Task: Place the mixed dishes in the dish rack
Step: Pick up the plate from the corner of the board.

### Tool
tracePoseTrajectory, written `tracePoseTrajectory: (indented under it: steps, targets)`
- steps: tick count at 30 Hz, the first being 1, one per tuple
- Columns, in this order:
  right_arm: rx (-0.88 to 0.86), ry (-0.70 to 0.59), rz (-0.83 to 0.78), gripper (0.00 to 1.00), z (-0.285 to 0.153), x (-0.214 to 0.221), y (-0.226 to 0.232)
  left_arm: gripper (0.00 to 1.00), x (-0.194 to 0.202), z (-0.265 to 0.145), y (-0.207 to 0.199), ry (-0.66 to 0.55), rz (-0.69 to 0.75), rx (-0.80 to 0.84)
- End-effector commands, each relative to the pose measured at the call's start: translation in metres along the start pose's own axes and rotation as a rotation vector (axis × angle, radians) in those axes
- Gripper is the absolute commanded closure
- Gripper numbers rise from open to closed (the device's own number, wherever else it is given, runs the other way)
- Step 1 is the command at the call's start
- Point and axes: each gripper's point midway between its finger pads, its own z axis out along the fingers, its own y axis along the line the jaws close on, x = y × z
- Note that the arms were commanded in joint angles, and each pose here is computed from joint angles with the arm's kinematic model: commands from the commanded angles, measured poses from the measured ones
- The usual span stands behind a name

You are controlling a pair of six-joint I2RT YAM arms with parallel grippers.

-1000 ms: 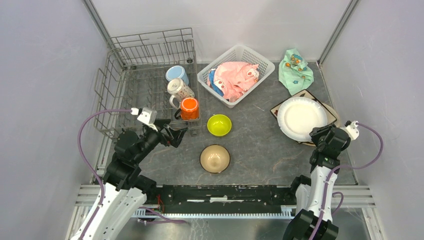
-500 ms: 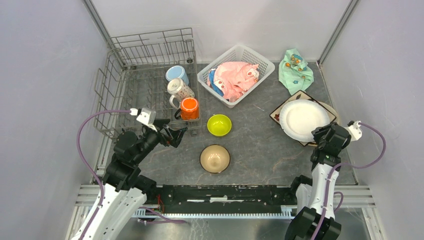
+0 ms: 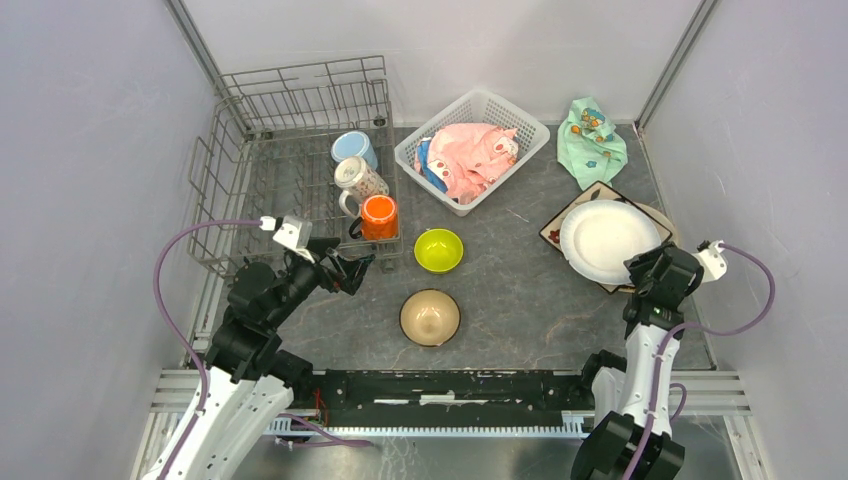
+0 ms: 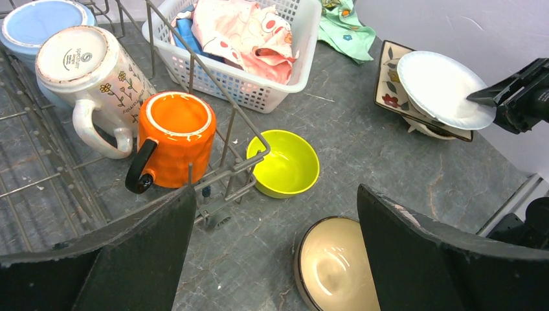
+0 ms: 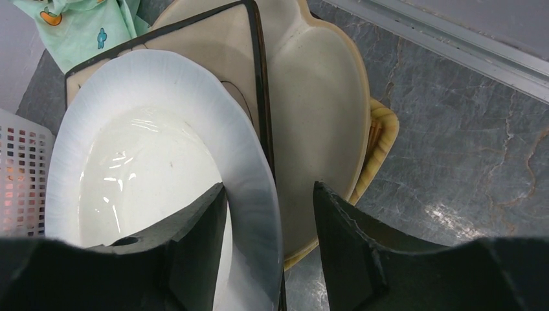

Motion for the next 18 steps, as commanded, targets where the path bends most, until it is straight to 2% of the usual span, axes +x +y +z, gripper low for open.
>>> tracePoseTrajectory:
  steps: [1, 11, 18]
  targets:
    - [0.066, -0.069, -0.021, 0.41, -0.001, -0.025, -0.005, 0.02, -0.019, -0.002, -0.004, -0.048, 0.042, 0.013]
    - [0.084, -0.072, -0.024, 0.40, -0.002, -0.030, -0.006, 0.04, -0.017, 0.007, -0.009, -0.006, 0.015, 0.034]
    - [0.157, -0.093, -0.058, 0.28, -0.008, -0.045, -0.014, 0.11, -0.028, 0.032, -0.034, 0.113, -0.063, 0.146]
